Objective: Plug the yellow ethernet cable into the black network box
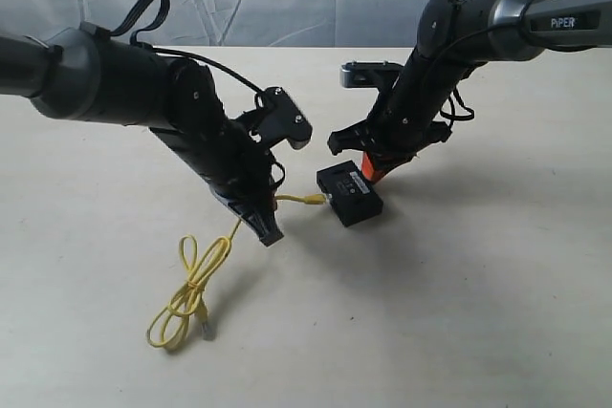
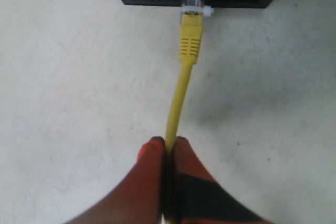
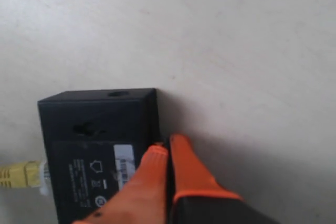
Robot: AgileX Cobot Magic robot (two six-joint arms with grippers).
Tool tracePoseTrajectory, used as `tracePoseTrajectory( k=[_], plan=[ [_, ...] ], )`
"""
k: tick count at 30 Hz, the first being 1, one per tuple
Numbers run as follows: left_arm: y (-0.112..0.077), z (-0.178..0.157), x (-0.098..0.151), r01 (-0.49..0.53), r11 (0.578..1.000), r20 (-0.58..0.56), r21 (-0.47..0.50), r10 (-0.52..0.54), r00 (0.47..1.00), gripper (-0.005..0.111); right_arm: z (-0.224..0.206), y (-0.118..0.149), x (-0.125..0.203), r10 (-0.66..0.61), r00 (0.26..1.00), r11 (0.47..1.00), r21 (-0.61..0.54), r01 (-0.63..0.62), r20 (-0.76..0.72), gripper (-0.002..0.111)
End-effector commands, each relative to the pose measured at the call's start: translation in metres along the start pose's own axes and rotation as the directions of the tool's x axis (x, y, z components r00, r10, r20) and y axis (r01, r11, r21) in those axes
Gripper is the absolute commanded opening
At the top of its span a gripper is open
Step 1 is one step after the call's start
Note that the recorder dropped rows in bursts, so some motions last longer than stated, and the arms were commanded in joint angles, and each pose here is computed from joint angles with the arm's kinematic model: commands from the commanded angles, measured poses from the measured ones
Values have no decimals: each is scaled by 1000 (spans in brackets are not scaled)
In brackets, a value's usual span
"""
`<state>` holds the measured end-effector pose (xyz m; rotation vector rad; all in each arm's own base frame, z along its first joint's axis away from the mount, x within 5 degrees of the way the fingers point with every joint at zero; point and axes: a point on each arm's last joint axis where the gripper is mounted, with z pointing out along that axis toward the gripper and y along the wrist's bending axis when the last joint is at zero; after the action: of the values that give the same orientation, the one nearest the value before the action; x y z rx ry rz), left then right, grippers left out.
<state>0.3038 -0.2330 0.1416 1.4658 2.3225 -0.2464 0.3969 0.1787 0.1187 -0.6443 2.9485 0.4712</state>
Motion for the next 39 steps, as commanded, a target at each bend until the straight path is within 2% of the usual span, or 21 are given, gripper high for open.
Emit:
tracePoseTrajectory(
  k=[1, 17, 25, 29, 33, 39],
  plan=[
    [0, 14, 0, 32, 999, 17, 7, -32, 999, 0, -5, 3, -1, 23, 1000, 999, -32, -23, 7, -1],
    [2, 19, -2, 81, 997, 53, -6, -81, 995, 0, -5, 9, 3, 66, 997, 995, -68, -69, -44, -1],
    [2, 19, -2, 81, 997, 53, -6, -81, 995, 0, 0, 27, 4, 24, 998, 997, -73, -28, -52, -1],
    [2, 19, -2, 81, 997, 53, -6, -81, 995, 0, 0, 26, 3, 25, 999, 997, -70, -27, -42, -1],
    [2, 19, -2, 81, 997, 53, -6, -81, 995, 0, 0, 18, 2, 22, 999, 999, 23, -22, -25, -1],
    [1, 19, -1, 80, 997, 48, -1, -80, 996, 0, -7, 12, -1, 21, 1000, 994, 105, -22, 9, -1]
  ],
)
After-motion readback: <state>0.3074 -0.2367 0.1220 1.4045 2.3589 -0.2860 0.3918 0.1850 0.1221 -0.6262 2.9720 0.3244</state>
